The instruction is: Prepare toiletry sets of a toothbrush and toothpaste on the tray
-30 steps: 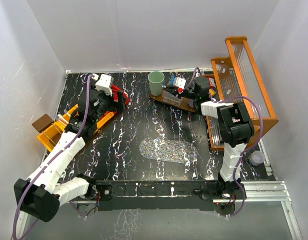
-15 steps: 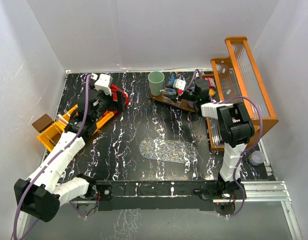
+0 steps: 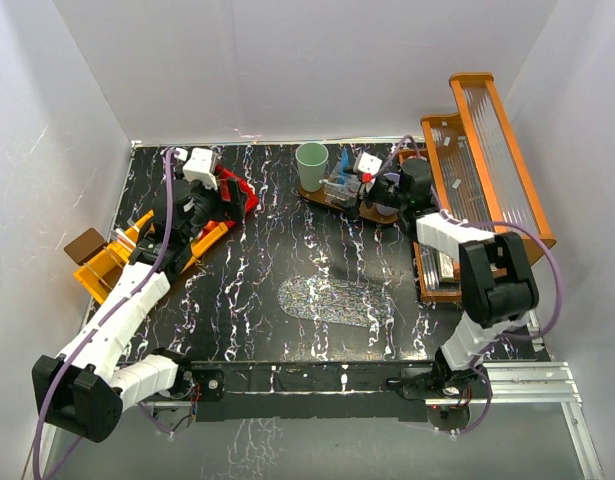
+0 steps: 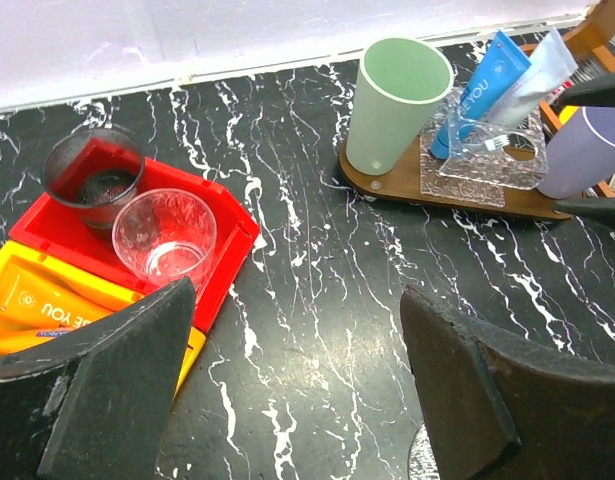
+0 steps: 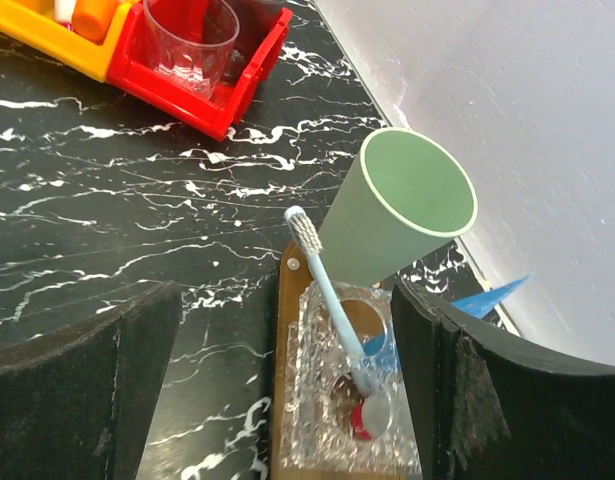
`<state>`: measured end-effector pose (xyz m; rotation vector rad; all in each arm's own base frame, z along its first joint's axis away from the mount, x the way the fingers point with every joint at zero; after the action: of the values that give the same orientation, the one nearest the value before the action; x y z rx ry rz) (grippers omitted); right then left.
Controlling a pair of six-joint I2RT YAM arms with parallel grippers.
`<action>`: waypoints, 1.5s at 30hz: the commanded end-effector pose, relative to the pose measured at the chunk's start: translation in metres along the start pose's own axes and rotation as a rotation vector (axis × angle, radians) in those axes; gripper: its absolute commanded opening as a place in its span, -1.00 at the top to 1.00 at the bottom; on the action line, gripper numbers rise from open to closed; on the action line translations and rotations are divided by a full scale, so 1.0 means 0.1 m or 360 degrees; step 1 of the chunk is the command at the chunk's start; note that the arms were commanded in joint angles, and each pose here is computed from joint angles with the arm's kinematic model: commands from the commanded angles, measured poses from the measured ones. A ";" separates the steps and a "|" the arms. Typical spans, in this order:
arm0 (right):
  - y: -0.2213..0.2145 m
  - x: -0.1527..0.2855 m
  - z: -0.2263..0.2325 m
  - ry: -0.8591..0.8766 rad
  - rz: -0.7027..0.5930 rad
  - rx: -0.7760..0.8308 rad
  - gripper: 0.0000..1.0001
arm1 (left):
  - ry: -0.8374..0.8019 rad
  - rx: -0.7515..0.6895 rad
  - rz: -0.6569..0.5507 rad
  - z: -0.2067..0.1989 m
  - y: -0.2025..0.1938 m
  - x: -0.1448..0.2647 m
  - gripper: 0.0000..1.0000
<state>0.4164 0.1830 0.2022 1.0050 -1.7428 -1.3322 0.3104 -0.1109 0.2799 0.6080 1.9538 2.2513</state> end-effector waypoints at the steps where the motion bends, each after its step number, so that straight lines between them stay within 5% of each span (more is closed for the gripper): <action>1: 0.28 0.17 0.24 -0.0121 0.0061 -0.0257 -0.73 | 0.0131 0.0192 0.0079 0.13 -0.08 -0.03 -0.66; 5: 0.37 0.29 0.58 -0.0192 0.0157 -0.0495 -0.95 | 0.0337 0.0434 0.0352 0.38 -0.33 0.05 -0.66; 14: 0.91 0.45 0.62 -0.0657 0.0041 -0.1086 -0.97 | 0.0918 0.0727 0.0756 1.16 -0.78 0.37 -0.56; 26: 1.02 0.65 0.62 -0.0786 0.0000 -0.1003 -0.97 | 0.1318 0.0763 0.0987 1.84 -1.31 0.20 0.28; 37: 1.02 0.60 0.71 -0.0739 0.0007 -0.0974 -0.97 | 0.1545 0.0689 0.1040 2.07 -1.61 0.14 0.26; 45: 1.00 0.58 0.72 -0.0722 0.0014 -0.0975 -0.97 | 0.1525 0.0724 0.1102 2.10 -1.77 0.06 0.42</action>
<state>0.3111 0.1782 0.2760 0.3000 -1.4444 -2.0113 0.3415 0.1091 0.1197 0.3619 3.1606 2.8385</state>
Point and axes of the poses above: each gripper's point midway between its finger pads, its own x axis back along the fingers, its own z axis along the line the jaws close on, y = z × x, the point moved 5 cm from there along x, back along the fingers, and after that the axes turned 11 degrees about -x, right-handed, at the moved point
